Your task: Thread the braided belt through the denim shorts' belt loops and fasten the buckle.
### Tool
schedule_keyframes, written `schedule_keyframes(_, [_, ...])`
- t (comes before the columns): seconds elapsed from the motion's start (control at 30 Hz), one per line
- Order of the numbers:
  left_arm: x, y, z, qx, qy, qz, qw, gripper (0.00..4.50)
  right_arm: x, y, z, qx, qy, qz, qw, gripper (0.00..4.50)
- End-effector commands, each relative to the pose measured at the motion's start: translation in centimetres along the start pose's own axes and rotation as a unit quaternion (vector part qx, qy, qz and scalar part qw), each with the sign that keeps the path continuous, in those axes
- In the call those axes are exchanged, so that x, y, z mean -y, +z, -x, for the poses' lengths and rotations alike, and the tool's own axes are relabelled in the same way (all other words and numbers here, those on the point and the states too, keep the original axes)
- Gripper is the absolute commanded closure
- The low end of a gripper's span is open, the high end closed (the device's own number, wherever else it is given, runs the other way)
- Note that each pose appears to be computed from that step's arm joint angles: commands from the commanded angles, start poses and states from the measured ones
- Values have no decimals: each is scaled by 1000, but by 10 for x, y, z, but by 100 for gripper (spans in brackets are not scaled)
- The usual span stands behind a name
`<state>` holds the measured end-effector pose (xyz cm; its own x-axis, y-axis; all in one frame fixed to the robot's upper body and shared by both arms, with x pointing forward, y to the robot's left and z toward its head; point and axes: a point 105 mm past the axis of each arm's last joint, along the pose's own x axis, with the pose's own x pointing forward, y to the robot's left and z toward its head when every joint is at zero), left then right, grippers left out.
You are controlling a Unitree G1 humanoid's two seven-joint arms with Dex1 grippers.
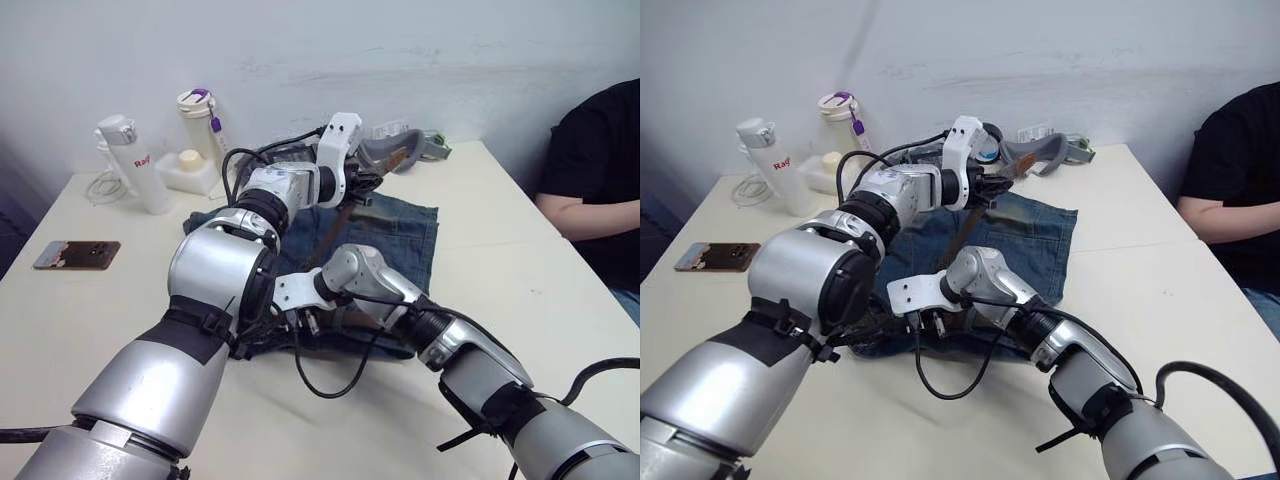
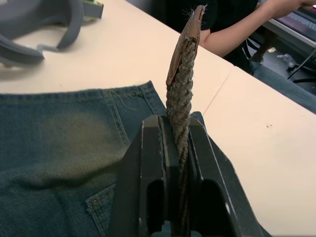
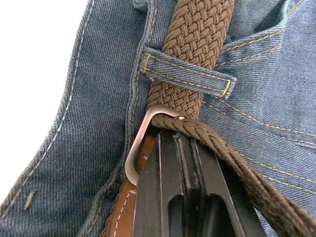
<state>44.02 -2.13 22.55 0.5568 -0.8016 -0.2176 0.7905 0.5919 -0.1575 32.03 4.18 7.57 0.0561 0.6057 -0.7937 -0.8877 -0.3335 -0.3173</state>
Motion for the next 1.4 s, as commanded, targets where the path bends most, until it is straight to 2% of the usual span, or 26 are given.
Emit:
schedule_keyframes(0.03, [85, 136, 18, 174, -122, -178, 961, 450, -110, -91, -68, -143, 173, -118, 967, 446])
schedule_keyframes(0.2, [78, 98, 19, 89, -186, -205, 957, 450, -96, -101, -50, -96, 139, -193, 967, 446])
schedule_keyframes(0.33, [58, 60, 20, 30, -199, -220, 954, 450, -81, -103, -6, -33, 84, -262, 961, 446])
schedule_keyframes(0.47, [38, 16, 18, -13, -193, -226, 955, 450, -68, -96, 36, 27, 43, -332, 942, 446])
schedule_keyframes(0.6, [27, -29, 17, -50, -200, -236, 950, 450, -66, -91, 66, 64, 18, -379, 923, 446])
schedule_keyframes(0.73, [24, -52, 18, -62, -198, -244, 947, 450, -66, -85, 84, 87, -1, -401, 912, 446])
schedule_keyframes(1.03, [17, -69, 31, -75, -192, -281, 937, 450, -62, -73, 124, 131, -61, -426, 893, 446])
schedule_keyframes(1.33, [12, -63, 66, -68, -197, -356, 911, 450, -55, -63, 190, 172, -169, -402, 883, 446])
schedule_keyframes(1.4, [18, -58, 74, -53, -202, -372, 905, 450, -43, -59, 211, 189, -228, -368, 881, 446])
